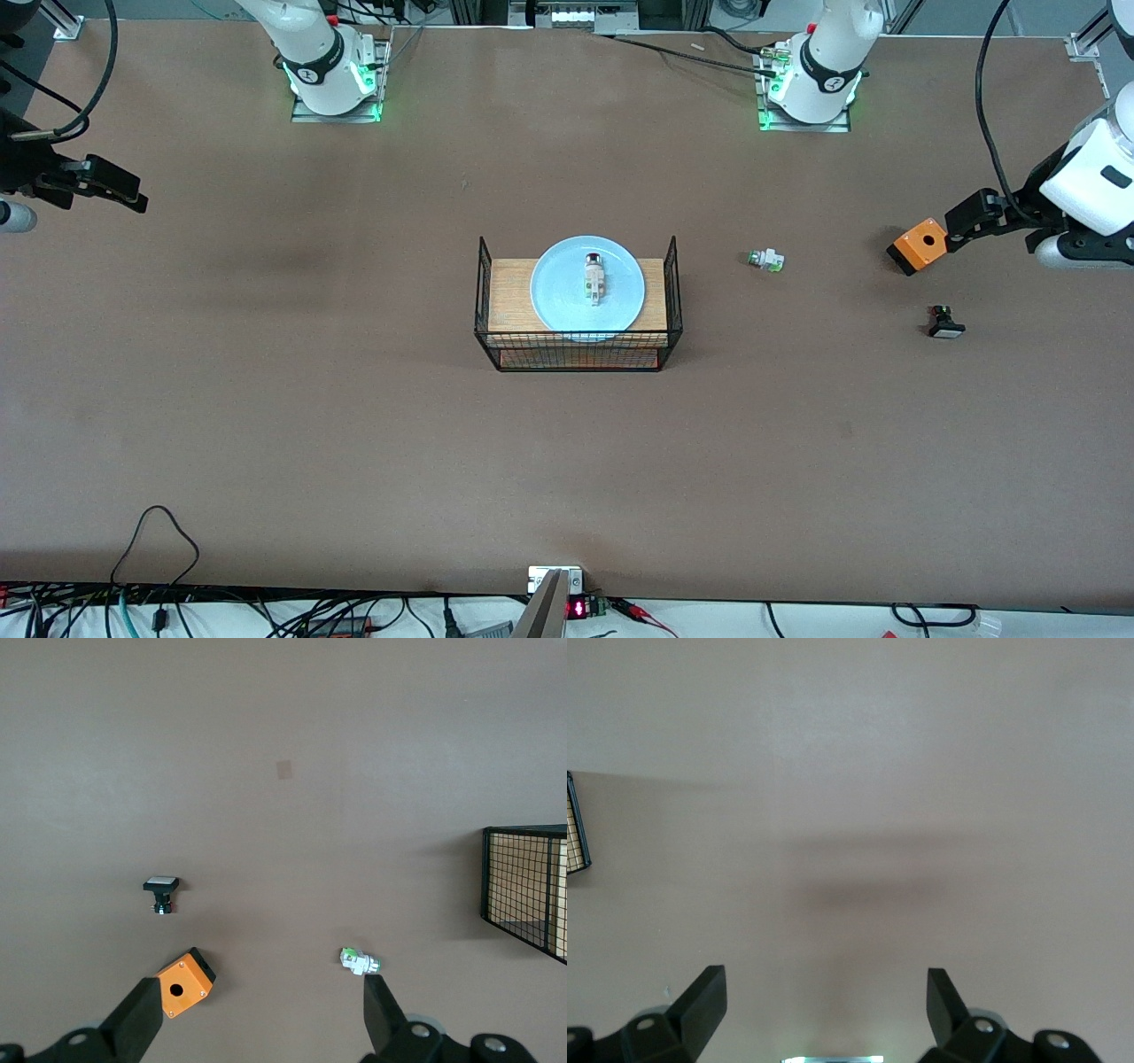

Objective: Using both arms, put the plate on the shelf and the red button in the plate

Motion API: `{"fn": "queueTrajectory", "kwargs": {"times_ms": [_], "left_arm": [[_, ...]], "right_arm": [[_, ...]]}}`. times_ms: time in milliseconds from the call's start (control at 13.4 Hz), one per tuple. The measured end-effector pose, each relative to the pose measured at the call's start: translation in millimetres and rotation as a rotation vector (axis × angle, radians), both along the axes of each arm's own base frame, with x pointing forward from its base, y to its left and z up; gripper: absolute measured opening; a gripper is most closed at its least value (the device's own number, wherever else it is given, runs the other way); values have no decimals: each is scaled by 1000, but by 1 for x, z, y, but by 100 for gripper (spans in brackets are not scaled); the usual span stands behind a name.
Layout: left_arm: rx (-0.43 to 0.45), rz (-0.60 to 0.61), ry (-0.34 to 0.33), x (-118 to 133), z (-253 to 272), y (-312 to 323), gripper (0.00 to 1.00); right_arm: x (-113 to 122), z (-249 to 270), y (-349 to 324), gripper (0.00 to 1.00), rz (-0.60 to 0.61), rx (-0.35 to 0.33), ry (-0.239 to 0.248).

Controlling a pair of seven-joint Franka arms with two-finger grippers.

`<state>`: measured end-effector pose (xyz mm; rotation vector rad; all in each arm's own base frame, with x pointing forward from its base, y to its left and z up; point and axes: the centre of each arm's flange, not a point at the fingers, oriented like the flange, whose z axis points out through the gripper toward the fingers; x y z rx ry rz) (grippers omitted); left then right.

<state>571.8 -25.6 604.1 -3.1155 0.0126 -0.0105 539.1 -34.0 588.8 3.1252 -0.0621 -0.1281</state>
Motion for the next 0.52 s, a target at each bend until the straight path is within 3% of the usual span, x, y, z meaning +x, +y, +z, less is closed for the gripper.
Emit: {"fn": "queueTrajectory", "kwargs": {"times_ms": [523], "left_arm": [[0, -1, -1, 0, 0, 0, 100]], "right_arm": [[4, -9, -1, 100, -1, 2, 17]]}}
